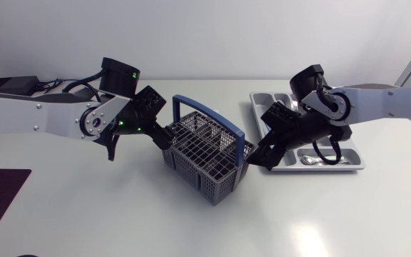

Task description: Unload the cutlery basket into the drawer organizer.

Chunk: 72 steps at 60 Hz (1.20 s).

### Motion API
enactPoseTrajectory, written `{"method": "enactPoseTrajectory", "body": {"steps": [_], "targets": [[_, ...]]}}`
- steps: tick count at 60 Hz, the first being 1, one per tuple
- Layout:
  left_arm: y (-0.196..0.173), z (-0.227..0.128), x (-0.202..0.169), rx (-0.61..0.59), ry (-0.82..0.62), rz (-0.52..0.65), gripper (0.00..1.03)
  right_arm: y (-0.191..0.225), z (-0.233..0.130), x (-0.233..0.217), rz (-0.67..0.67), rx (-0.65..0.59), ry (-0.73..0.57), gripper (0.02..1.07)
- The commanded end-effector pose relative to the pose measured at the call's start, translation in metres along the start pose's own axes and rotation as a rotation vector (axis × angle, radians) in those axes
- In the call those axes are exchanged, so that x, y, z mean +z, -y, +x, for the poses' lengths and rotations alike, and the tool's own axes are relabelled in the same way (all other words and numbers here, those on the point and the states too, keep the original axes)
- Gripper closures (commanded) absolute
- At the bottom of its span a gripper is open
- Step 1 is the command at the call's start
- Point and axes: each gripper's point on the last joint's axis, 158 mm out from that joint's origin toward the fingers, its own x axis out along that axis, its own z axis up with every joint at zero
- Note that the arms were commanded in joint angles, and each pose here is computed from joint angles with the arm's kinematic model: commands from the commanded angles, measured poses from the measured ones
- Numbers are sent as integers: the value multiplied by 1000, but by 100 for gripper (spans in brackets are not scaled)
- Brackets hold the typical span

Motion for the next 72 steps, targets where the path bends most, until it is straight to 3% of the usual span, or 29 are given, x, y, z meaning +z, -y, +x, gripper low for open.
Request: {"method": "enactPoseTrajectory", "body": {"steps": [1, 35, 46, 58, 72], "targets": [[22, -6, -18, -54, -40, 37, 7, 9, 6, 24, 8, -10, 36, 13], [27, -41, -35, -46, -33, 41, 7, 29, 40, 87, 1, -12, 85, 13], [4, -71, -25, 11, 16, 18, 7, 40, 8, 76, 15, -64, 121, 12], [-18, -101, -31, 60, 52, -15, 7, 22, -19, 57, -6, -88, 139, 12], [-33, -87, -73, 71, -35, -60, 7, 2, -19, 38, -12, -67, 120, 12]]}}
